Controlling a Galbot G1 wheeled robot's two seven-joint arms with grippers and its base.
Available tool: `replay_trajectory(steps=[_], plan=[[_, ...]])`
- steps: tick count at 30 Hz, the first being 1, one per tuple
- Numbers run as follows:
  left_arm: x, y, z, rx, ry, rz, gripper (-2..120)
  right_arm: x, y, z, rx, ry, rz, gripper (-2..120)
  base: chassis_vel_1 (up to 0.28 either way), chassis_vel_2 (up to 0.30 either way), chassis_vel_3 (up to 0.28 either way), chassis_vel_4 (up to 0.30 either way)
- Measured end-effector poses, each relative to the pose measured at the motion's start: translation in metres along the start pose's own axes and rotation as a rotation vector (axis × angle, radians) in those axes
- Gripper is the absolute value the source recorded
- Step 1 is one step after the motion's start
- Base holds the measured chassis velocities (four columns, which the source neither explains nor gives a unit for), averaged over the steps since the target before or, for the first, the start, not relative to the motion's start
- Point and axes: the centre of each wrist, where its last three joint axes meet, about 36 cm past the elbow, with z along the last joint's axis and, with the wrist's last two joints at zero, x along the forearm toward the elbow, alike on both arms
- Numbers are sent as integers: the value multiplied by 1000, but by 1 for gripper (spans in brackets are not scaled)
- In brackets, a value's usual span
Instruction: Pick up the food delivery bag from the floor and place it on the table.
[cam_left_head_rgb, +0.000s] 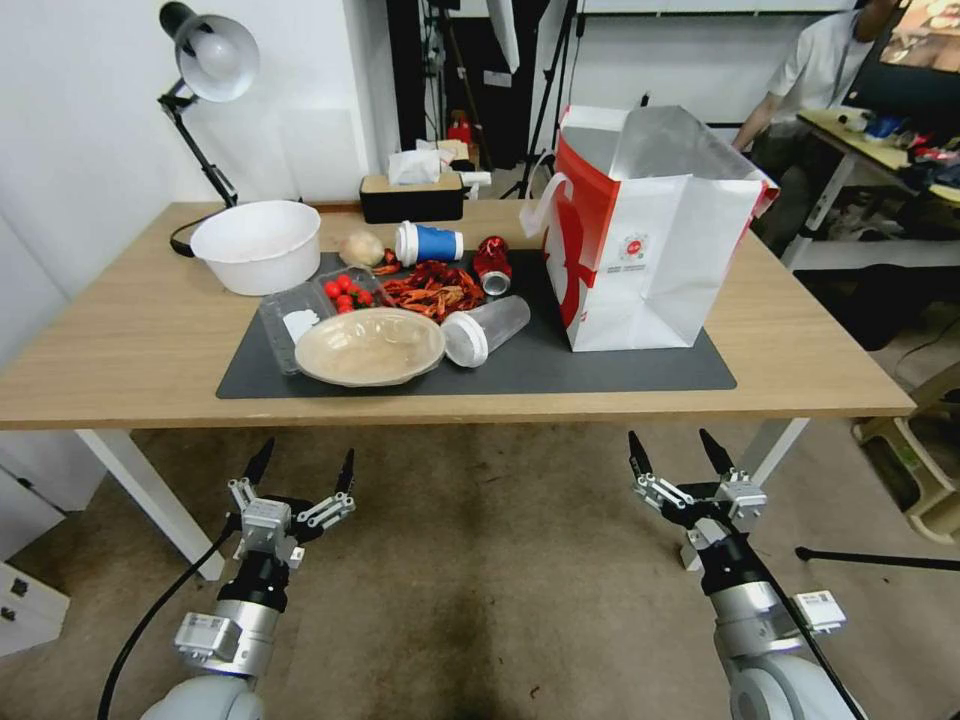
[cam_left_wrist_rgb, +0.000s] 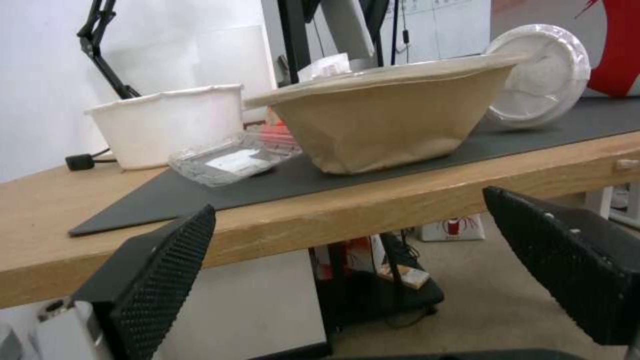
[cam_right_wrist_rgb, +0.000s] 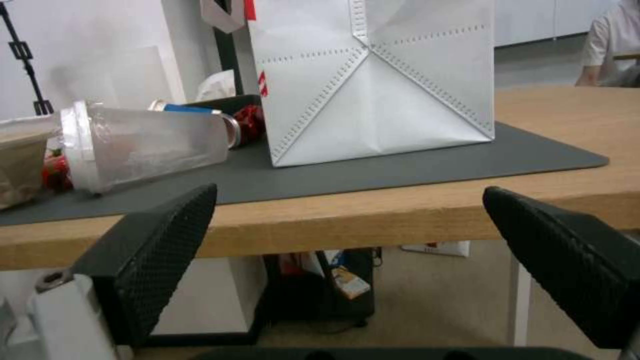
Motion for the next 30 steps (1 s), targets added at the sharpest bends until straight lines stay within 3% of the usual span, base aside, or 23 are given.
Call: replay_trajectory(steps=[30], plan=[[0,0,0,1,-1,0,100,0,0,-1,0,-1,1,100,0,0,0,0]])
